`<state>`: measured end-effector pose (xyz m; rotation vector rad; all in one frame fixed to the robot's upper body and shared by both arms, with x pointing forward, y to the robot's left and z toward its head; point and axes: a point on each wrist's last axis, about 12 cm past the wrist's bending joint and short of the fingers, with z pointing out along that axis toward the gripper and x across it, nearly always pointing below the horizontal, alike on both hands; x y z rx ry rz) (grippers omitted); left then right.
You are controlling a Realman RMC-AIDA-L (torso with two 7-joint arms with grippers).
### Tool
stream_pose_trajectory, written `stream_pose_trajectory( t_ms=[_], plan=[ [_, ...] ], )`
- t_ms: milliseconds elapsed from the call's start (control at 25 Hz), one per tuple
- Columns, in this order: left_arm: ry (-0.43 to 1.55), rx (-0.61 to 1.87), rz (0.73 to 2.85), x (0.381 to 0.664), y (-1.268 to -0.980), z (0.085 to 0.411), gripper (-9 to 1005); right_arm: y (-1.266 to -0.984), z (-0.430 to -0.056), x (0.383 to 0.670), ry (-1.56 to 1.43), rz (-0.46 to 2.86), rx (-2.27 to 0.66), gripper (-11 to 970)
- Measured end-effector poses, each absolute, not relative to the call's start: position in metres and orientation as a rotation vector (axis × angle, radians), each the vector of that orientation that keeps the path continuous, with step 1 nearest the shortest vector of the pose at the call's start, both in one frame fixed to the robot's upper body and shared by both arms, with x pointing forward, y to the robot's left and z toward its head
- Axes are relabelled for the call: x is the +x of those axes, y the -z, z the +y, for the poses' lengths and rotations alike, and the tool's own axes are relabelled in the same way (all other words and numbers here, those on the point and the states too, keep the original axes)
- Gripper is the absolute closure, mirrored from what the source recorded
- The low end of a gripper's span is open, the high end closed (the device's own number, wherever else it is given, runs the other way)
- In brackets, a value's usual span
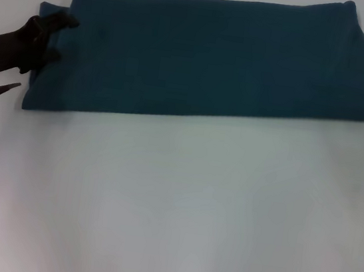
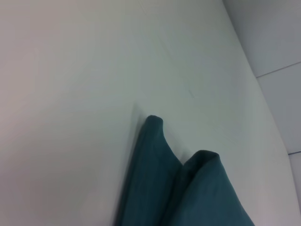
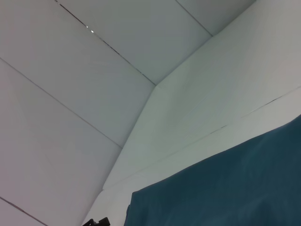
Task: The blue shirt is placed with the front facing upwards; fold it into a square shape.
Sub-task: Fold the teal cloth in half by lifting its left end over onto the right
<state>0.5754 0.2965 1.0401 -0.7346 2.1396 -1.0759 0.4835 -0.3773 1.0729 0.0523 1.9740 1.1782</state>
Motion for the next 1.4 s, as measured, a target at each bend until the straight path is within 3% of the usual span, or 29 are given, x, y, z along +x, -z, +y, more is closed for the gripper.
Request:
stream_pose_trajectory(
  t_ms=[440, 640, 680, 840, 1120, 1400],
  plan=[
    [1.126, -0.681, 2.121, 0.573, -1.052, 0.304, 113, -1.073, -0.378, 0.481, -1.180, 1.972, 0.057, 31],
    [1.145, -0.501, 2.120, 0.576, -1.080, 0.318, 113, -1.074, -0.381, 0.481, -1.176, 1.973, 0.054, 31],
    [1.123, -0.326, 2.181, 0.578, -1.098, 0.332, 113, -1.074, -0.381, 0.481, -1.175, 1.974, 0.053, 31],
    [1.004, -0.123, 2.329, 0.585, -1.114, 0.348, 112, -1.074, -0.382, 0.481, -1.173, 1.977, 0.052, 31],
    [0.784, 0.187, 2.510, 0.601, -1.121, 0.329, 112, -1.074, -0.384, 0.481, -1.160, 1.983, 0.054, 31],
    [0.815, 0.071, 2.502, 0.616, -1.134, 0.322, 105, -1.075, -0.385, 0.483, -1.160, 1.984, 0.052, 31]
  ],
)
